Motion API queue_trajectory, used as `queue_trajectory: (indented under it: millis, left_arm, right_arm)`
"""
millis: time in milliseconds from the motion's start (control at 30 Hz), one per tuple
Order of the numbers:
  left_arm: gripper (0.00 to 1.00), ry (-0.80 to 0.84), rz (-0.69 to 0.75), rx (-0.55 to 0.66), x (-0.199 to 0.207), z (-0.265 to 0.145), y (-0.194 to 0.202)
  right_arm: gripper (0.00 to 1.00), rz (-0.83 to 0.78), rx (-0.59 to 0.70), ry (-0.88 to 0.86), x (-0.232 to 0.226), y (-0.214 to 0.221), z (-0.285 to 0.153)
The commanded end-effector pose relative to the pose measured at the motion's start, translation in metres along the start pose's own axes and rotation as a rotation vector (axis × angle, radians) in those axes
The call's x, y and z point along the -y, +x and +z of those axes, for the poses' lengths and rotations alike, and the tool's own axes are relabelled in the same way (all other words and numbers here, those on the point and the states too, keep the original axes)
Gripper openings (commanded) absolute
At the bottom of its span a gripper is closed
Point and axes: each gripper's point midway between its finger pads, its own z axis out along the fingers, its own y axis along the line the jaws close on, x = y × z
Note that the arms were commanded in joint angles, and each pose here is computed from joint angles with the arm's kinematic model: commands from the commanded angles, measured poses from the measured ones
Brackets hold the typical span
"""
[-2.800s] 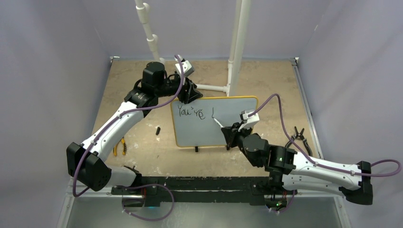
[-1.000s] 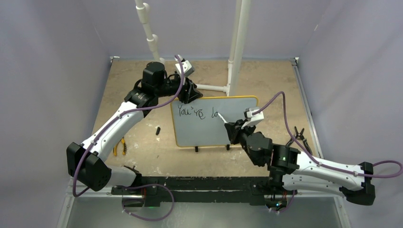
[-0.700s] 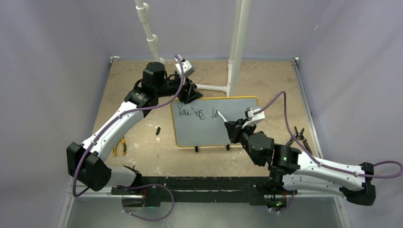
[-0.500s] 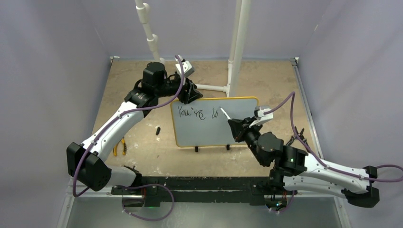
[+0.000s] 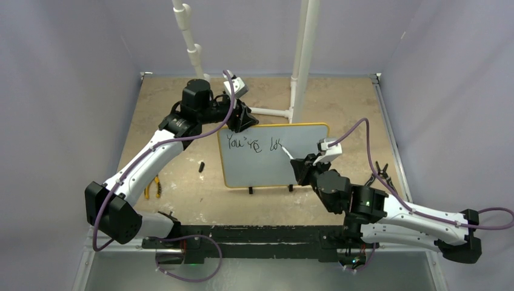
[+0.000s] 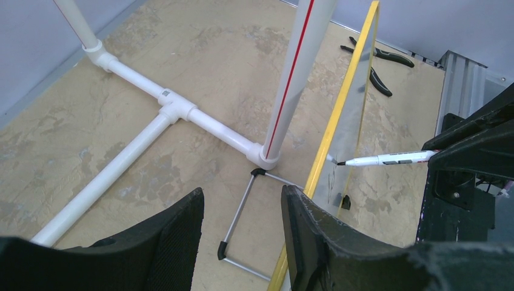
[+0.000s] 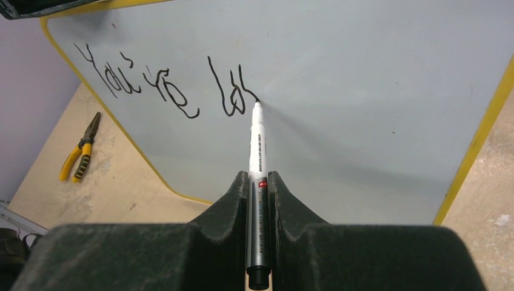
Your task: Write a sentence on the whiteboard
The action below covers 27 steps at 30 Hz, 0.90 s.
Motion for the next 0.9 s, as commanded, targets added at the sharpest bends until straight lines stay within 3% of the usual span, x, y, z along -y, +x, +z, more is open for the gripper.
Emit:
queue_trajectory:
  millis: [0, 867]
  left_arm:
    - [0.49, 0.017, 0.03, 0.008, 0.004, 0.0, 0.0]
    - [0.49, 0.012, 0.033, 0.01, 0.004, -0.002, -0.001]
  right_arm:
    - [0.0, 0.045, -0.004, 0.051, 0.01, -0.004, -0.004]
    - [0.0, 0.067, 0.108, 0.024, 0.002, -0.039, -0.006]
